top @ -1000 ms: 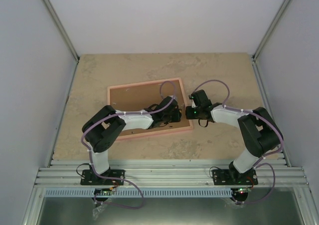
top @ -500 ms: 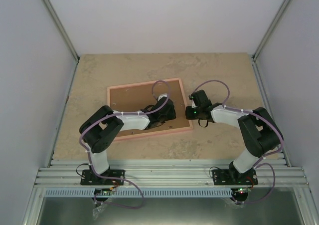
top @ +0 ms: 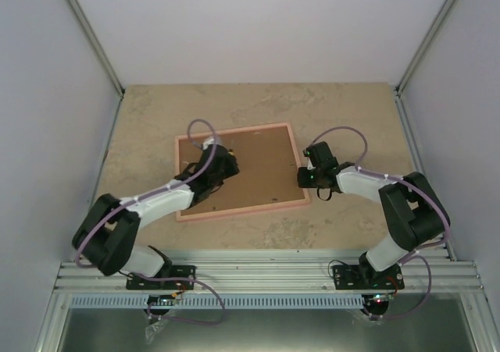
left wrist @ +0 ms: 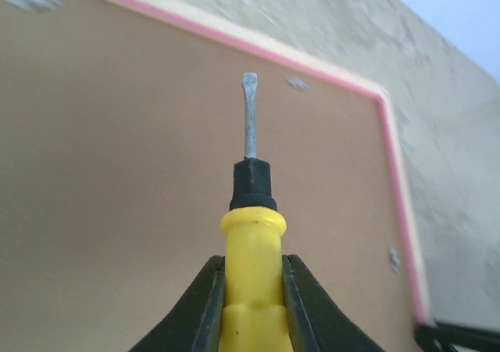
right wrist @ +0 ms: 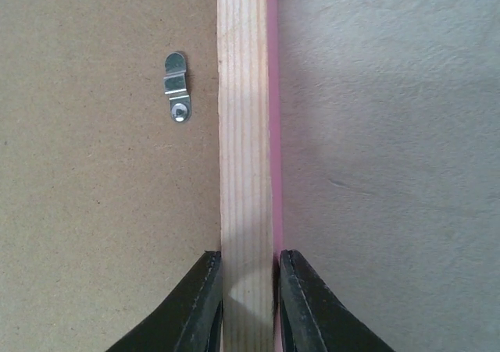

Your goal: Take the photo out of the frame

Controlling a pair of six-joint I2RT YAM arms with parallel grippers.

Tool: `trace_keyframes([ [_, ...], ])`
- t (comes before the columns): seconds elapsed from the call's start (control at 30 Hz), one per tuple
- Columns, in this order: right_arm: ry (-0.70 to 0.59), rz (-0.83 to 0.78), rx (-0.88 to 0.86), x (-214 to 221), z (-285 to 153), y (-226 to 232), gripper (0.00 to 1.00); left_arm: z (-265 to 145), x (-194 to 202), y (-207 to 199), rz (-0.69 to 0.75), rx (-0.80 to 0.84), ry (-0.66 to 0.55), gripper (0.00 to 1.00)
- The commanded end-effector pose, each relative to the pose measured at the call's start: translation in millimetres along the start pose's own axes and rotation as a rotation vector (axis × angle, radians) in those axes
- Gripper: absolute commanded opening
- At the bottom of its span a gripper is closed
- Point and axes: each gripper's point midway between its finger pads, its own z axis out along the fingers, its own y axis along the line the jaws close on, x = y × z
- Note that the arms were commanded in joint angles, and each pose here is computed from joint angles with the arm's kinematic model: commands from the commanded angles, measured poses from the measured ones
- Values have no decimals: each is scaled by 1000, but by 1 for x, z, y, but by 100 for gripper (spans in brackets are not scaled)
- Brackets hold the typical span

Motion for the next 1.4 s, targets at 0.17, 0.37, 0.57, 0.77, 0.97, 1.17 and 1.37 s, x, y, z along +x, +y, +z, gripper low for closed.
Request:
trace_keyframes([
  [0.17,2,47,123,3,-2,-32,23,-48,-67,94,-37,-195,-185,0],
  [0.37,-19,55,111,1,-6,-32,25,-69,-99,135,-42,-293,-268,0],
  [0.57,-13,50,91,2,-6,-29,25,-64,-106,185,-69,-389,-264,0],
  [0.77,6,41,66,5,-1,-24,26,-48,-111,218,-79,-454,-211,0],
  [0.97,2,36,64,4,-1,-24,27,-51,-113,261,-182,-545,-200,0],
  [1.17,6,35,64,5,0,-24,27,-45,-108,283,-247,-573,-149,0],
  [1.37,2,33,63,4,0,-24,29,-31,-91,290,-275,-589,-56,3],
])
